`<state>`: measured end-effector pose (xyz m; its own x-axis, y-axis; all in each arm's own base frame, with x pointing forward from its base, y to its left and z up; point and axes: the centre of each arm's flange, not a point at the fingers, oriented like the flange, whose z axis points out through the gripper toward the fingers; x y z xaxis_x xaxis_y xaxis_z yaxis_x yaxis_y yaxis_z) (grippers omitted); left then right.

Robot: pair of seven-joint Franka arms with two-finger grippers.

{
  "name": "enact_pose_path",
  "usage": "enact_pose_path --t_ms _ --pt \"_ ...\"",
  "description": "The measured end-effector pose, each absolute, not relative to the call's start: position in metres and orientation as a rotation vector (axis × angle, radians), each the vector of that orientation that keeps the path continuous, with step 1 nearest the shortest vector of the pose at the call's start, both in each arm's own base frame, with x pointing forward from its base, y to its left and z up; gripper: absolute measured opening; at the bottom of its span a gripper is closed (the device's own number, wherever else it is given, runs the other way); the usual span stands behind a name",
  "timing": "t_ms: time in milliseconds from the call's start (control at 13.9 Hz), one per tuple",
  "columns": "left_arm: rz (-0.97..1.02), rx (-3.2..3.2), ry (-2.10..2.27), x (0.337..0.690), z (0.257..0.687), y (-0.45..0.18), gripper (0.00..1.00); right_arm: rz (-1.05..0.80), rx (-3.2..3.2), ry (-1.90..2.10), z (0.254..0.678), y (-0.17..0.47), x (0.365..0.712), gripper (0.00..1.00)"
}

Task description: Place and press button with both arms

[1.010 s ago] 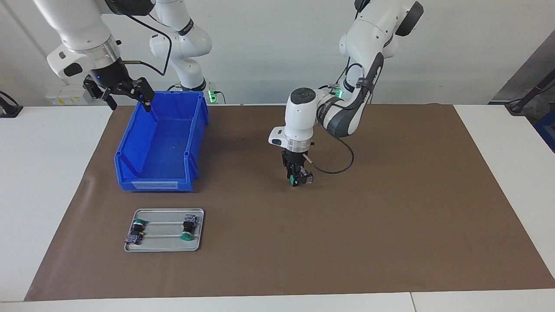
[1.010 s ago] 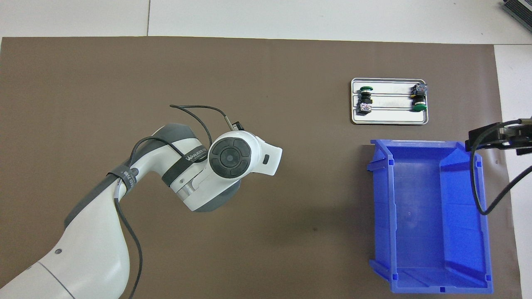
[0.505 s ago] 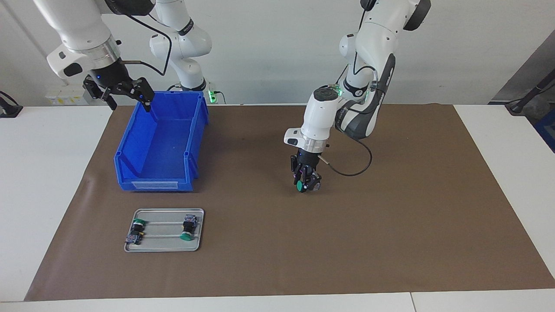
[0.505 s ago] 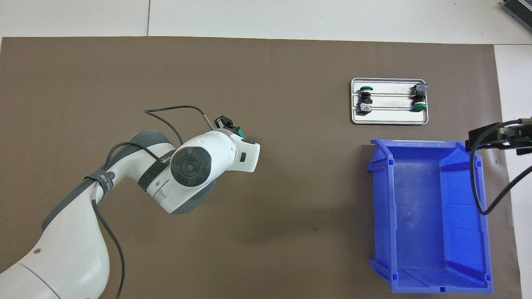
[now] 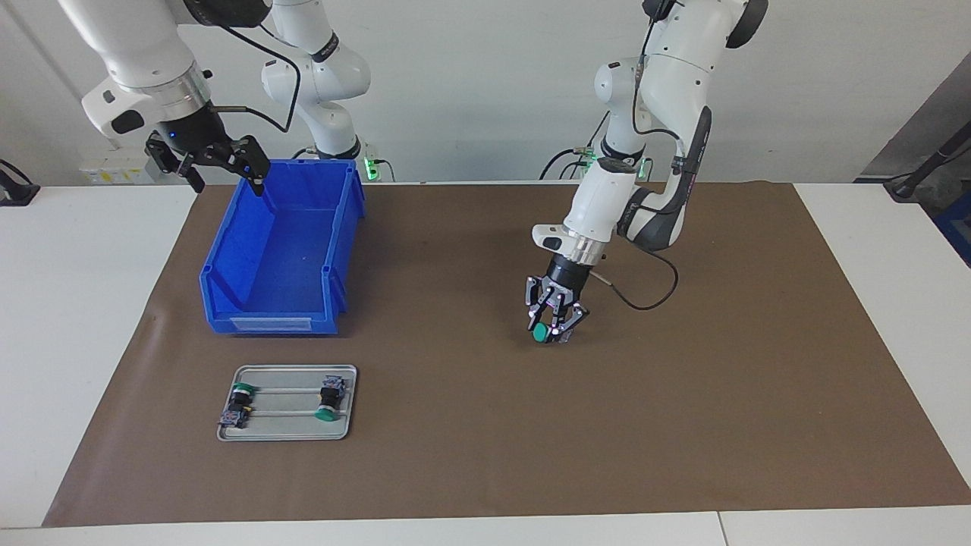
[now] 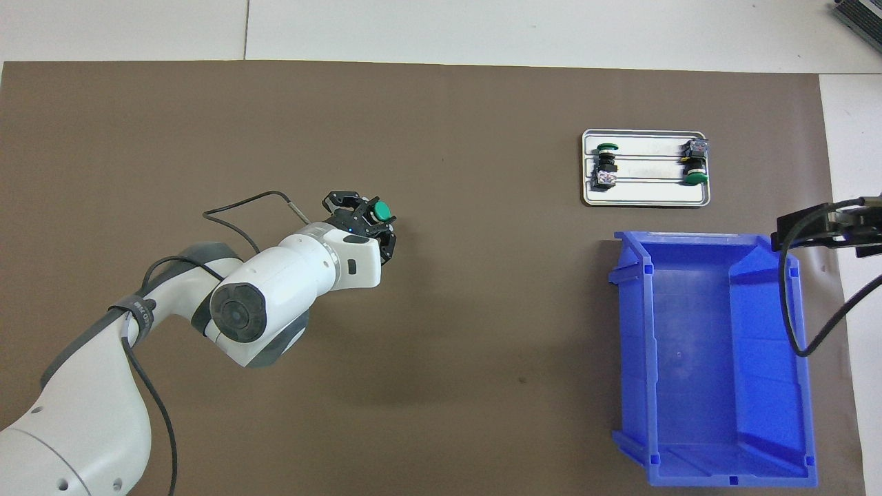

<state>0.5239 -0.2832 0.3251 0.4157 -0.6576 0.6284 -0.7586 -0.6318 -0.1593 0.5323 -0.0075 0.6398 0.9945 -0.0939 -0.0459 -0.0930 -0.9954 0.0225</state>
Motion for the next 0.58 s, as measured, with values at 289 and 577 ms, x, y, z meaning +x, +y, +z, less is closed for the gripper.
enact_pose_path --t_ms 289,577 --pt "1.046 2.514 -1.208 0.526 0.324 -0.268 0.41 -0.073 3.117 -0.146 0.64 -0.008 0.532 1.0" --pt "1.062 2.502 -1.128 0.524 0.335 -0.277 0.41 -0.073 3.117 -0.146 0.64 -0.008 0.532 1.0"
